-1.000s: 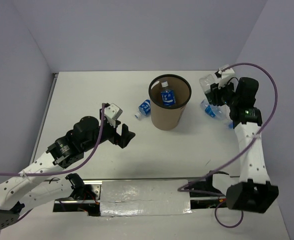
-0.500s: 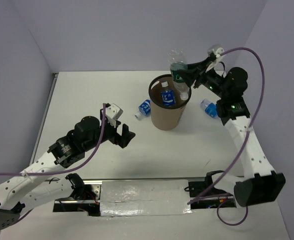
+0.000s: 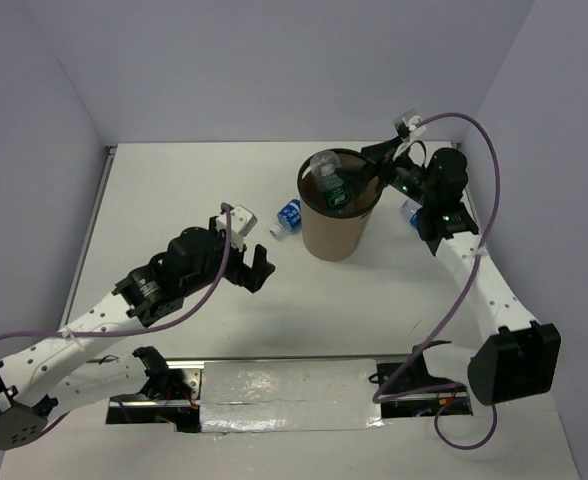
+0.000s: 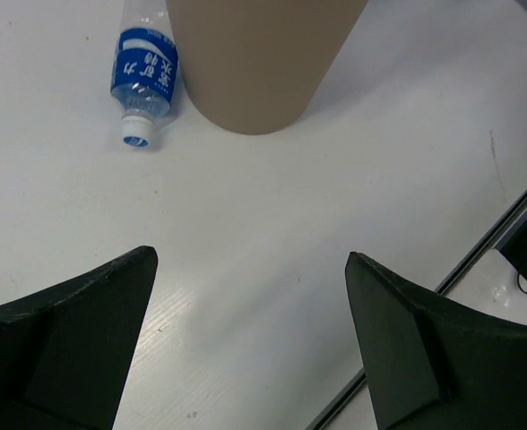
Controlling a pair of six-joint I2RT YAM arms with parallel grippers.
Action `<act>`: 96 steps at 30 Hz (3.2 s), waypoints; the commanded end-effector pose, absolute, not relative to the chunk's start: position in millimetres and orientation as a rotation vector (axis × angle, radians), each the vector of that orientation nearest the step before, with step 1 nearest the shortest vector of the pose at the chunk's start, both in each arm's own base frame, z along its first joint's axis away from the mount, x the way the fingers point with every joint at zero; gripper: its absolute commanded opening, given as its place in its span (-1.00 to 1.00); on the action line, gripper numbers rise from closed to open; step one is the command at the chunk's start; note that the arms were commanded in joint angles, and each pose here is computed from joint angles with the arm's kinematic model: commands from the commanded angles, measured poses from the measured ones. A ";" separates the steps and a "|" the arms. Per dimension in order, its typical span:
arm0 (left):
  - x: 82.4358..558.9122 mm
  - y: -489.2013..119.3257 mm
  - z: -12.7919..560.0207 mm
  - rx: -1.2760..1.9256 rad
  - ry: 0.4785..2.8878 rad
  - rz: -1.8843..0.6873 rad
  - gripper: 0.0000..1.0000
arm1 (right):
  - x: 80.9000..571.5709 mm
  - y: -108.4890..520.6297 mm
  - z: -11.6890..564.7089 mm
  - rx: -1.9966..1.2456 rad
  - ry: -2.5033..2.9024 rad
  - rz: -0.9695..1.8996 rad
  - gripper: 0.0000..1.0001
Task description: Put the plastic bottles in the bin
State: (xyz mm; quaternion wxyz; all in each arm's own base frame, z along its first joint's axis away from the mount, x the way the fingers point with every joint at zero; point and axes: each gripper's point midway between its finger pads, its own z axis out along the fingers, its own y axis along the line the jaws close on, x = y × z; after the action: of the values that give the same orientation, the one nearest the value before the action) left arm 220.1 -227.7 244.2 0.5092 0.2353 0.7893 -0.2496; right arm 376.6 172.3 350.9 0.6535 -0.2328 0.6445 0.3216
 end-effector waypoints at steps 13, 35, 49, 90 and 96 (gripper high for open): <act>326.3 -238.7 203.3 0.468 2.127 -0.618 0.65 | 170.4 165.6 365.2 -1.018 1.288 0.889 0.99; 492.8 -295.6 118.8 0.567 2.184 -0.760 0.84 | 158.1 136.0 350.8 -0.996 1.330 0.999 0.99; 492.7 -314.2 67.1 0.564 2.306 -0.731 0.65 | 160.1 134.5 349.3 -0.989 1.335 1.019 0.99; 359.7 -373.4 457.5 0.492 1.201 -0.855 -1.00 | 164.4 126.3 352.6 -0.947 1.353 0.955 0.99; 377.3 -417.8 435.8 0.426 1.198 -0.786 -1.00 | 167.7 117.4 350.5 -0.910 1.366 0.906 0.99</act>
State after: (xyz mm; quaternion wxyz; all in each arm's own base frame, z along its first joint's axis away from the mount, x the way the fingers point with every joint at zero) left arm 365.6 -419.7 381.3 0.6554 0.2428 0.6069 -0.3783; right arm 184.6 111.5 335.5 0.5879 -0.3561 0.6209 0.3769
